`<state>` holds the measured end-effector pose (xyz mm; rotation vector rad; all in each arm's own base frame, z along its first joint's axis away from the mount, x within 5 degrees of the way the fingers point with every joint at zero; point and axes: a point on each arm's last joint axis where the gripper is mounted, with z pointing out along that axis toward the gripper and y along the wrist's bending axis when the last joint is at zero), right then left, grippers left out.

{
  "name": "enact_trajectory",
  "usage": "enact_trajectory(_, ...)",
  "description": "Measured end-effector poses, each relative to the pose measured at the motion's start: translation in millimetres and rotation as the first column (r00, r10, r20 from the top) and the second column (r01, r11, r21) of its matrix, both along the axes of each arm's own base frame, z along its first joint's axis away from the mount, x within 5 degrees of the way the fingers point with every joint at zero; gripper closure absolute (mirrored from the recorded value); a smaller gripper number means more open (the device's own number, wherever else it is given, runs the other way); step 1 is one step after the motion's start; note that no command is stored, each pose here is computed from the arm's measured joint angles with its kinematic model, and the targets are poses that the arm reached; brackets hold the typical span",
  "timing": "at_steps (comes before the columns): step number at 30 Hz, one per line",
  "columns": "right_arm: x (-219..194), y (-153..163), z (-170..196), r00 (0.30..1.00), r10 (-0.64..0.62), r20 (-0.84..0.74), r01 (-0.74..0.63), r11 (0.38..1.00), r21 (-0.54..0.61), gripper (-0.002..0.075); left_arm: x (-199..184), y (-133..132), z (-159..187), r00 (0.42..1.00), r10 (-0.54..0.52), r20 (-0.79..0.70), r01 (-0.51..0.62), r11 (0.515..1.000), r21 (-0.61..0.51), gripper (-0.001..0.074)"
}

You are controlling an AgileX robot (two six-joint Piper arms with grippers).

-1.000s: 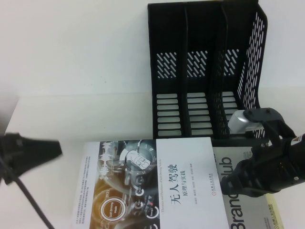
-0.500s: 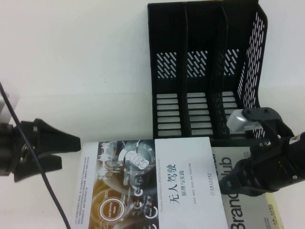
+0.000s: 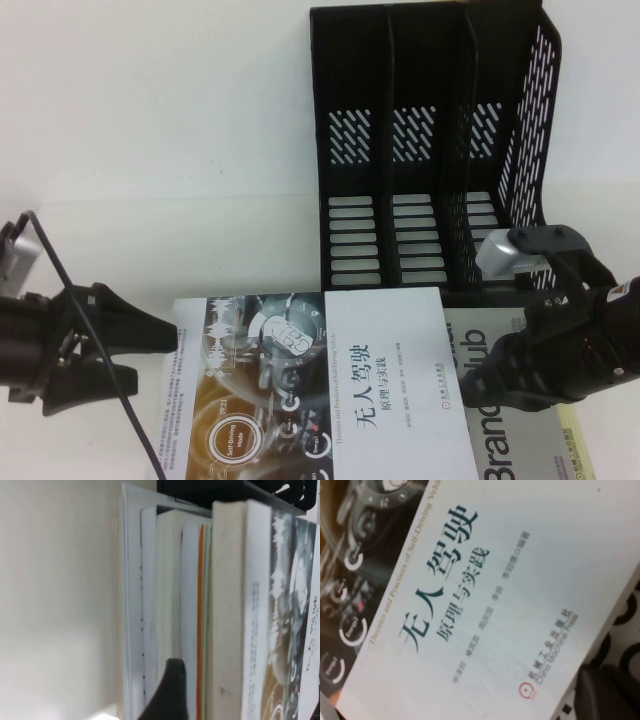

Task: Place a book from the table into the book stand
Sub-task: Pick up the book with your left arm

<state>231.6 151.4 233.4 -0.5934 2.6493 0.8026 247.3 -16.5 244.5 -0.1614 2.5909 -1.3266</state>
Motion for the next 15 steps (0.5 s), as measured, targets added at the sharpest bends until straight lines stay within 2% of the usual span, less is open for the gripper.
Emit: enact_trajectory(15, 0.8, 1.0, 0.1, 1.0, -0.013, -0.004, 0.013, 1.0, 0.014, 0.0729, 8.9, -5.3, -56.8, 0.988, 0.077, -0.131, -0.102, 0.975, -0.196, 0.0074)
